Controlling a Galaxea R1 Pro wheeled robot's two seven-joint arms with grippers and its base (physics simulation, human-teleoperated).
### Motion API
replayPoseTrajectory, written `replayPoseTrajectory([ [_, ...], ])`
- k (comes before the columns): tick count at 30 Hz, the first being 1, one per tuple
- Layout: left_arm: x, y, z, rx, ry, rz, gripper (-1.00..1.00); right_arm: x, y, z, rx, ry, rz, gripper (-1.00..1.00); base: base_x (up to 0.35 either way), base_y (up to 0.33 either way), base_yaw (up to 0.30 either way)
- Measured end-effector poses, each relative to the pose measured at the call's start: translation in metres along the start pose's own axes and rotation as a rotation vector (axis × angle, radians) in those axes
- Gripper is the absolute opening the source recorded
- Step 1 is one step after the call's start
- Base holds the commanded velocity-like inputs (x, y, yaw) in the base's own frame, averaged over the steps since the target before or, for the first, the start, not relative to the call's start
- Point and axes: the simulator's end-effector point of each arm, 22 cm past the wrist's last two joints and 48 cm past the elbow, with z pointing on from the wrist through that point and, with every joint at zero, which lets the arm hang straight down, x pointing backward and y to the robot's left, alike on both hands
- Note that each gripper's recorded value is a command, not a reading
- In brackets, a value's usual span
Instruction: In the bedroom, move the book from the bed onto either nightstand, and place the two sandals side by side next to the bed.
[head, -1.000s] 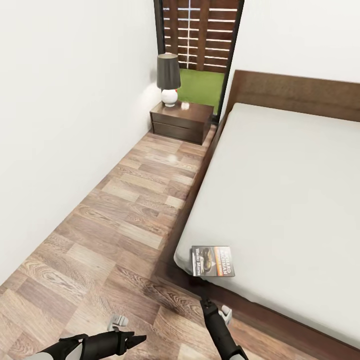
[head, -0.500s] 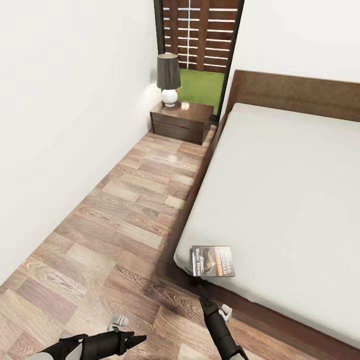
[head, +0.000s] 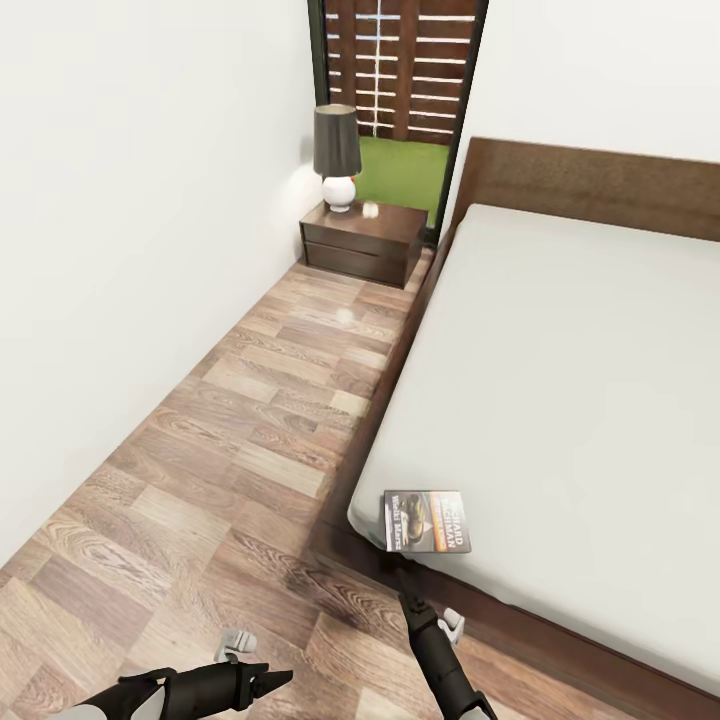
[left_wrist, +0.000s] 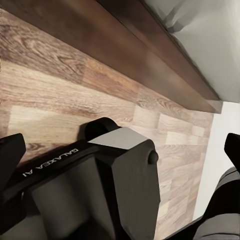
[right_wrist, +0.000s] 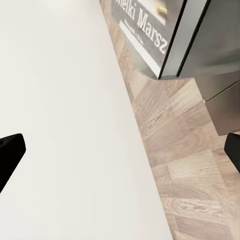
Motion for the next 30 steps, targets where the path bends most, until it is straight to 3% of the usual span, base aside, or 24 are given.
replayPoseTrajectory([
  [22, 0.005, 0.029, 0.022, 0.000, 0.000, 0.001, 1.00, 0.000, -0.035, 0.012, 0.000, 0.001, 0.000, 1.00, 0.000, 0.000, 0.000],
  [30, 0.004, 0.030, 0.022, -0.001, -0.002, 0.001, 1.00, 0.000, -0.036, 0.012, 0.001, 0.000, 0.000, 1.00, 0.000, 0.000, 0.000],
])
